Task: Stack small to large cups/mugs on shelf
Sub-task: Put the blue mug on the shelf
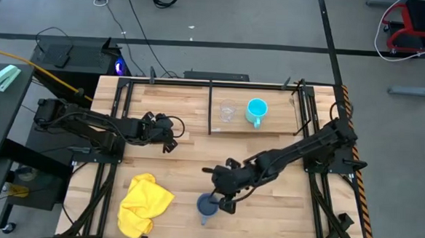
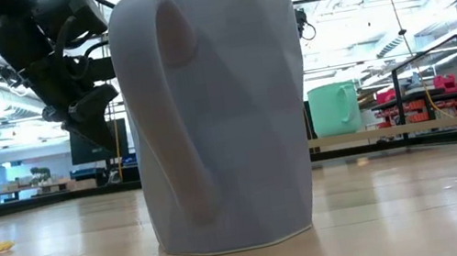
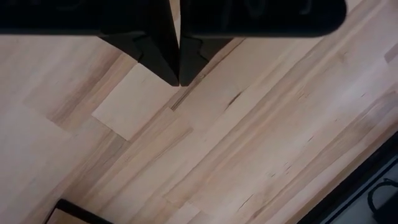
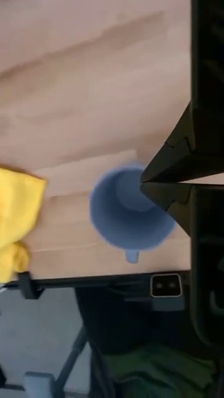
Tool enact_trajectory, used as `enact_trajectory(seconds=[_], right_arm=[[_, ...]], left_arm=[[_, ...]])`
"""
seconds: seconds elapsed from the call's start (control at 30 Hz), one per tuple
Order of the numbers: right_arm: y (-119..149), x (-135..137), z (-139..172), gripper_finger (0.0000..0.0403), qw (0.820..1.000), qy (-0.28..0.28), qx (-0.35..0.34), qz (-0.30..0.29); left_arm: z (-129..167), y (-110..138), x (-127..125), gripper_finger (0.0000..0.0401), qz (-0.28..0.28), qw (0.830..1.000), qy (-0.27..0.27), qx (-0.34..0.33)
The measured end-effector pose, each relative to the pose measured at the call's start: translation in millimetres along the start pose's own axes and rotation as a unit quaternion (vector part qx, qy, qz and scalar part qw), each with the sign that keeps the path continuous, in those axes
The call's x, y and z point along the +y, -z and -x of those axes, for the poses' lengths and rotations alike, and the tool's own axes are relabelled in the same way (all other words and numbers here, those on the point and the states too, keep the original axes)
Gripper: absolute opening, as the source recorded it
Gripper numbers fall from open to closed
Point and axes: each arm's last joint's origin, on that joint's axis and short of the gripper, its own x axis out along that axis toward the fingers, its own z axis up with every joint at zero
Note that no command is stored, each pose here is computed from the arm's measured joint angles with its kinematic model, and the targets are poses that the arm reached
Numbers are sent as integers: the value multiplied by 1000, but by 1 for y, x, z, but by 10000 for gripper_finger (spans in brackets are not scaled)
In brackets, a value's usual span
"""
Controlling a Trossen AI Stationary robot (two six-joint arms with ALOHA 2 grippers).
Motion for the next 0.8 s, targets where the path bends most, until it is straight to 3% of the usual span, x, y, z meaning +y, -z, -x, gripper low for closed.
enact_trajectory(seconds=[0.27,0.63,0.8], right_arm=[[7,3,-33,22,999,4,49,16],[6,-9,-54,101,997,21,69,27],[2,-15,-57,118,997,28,68,22]], left_arm=[[0,0,0,22,-1,1000,-1,1],[0,0,0,18,-1,1000,-1,1],[0,0,0,24,-1,1000,-1,1]])
